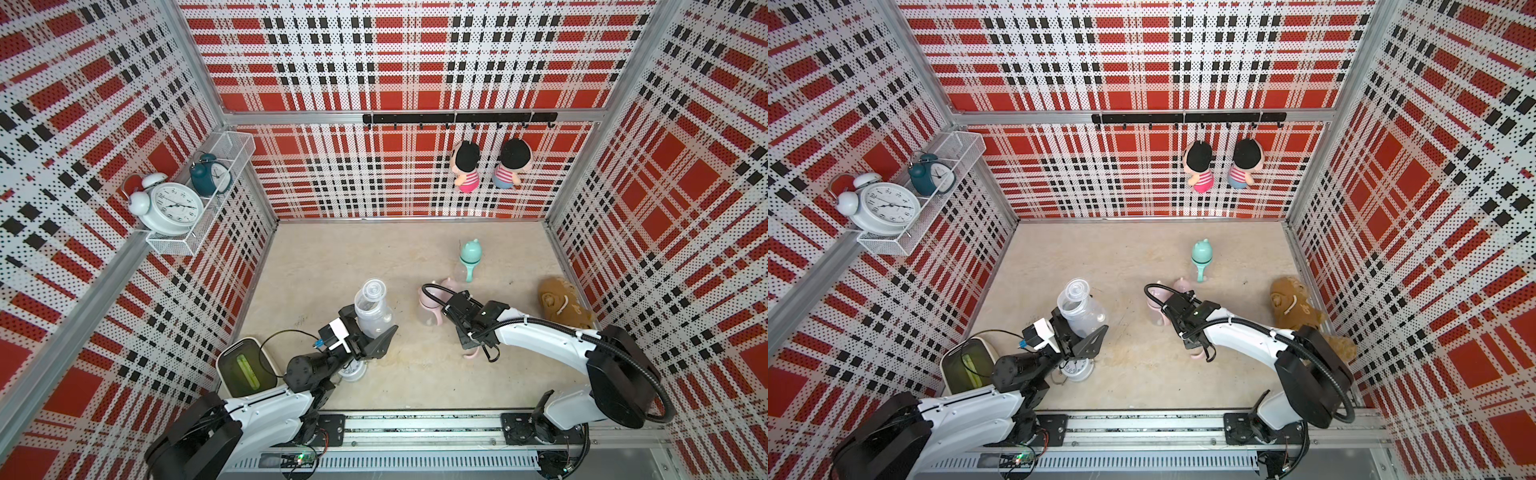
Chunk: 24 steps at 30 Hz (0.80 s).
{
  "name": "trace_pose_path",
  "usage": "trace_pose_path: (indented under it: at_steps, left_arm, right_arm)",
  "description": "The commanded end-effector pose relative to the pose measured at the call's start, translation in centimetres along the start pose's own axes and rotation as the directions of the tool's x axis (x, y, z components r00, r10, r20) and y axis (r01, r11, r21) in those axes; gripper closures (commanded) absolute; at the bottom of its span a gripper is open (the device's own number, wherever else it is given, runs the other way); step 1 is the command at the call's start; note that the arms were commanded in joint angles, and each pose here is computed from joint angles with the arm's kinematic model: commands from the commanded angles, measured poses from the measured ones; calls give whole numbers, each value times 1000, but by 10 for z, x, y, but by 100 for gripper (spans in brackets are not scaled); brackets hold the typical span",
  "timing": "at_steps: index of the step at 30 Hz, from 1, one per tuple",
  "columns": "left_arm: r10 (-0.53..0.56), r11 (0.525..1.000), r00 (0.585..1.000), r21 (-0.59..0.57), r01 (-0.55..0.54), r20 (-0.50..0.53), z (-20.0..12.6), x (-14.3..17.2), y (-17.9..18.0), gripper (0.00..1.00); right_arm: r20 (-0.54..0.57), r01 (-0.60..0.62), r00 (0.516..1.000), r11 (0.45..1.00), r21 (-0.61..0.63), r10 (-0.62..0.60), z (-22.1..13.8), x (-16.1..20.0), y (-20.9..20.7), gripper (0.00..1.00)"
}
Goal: Assemble the baby bottles
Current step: Place the handle at the center of the board.
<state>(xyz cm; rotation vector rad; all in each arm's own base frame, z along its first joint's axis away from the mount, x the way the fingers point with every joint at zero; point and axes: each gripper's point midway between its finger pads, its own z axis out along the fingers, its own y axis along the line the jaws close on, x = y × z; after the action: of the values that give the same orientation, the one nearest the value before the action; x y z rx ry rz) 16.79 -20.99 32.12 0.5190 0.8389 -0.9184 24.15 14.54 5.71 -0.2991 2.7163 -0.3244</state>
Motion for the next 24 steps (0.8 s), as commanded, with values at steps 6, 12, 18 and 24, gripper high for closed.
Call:
trace_pose_path:
  at_steps: [6, 12, 18, 24]
  left_arm:
    - [11, 1000, 996, 20, -13, 87, 5, -23, -4, 100]
    - [28, 1000, 998, -1, -28, 62, 2, -19, -2, 100]
    - [37, 999, 997, -6, -37, 61, 1, -20, -1, 100]
    - [36, 999, 998, -12, -36, 51, 1, -17, 0, 100]
  right_arm:
    - [87, -126, 988, 991, -42, 129, -7, -13, 3, 28]
    - [128, -309, 936, 940, -146, 327, -29, -6, -7, 20]
    - [64, -452, 874, 855, -256, 481, -37, 11, -4, 21]
    - [30, -558, 810, 786, -265, 585, -35, 28, -3, 32]
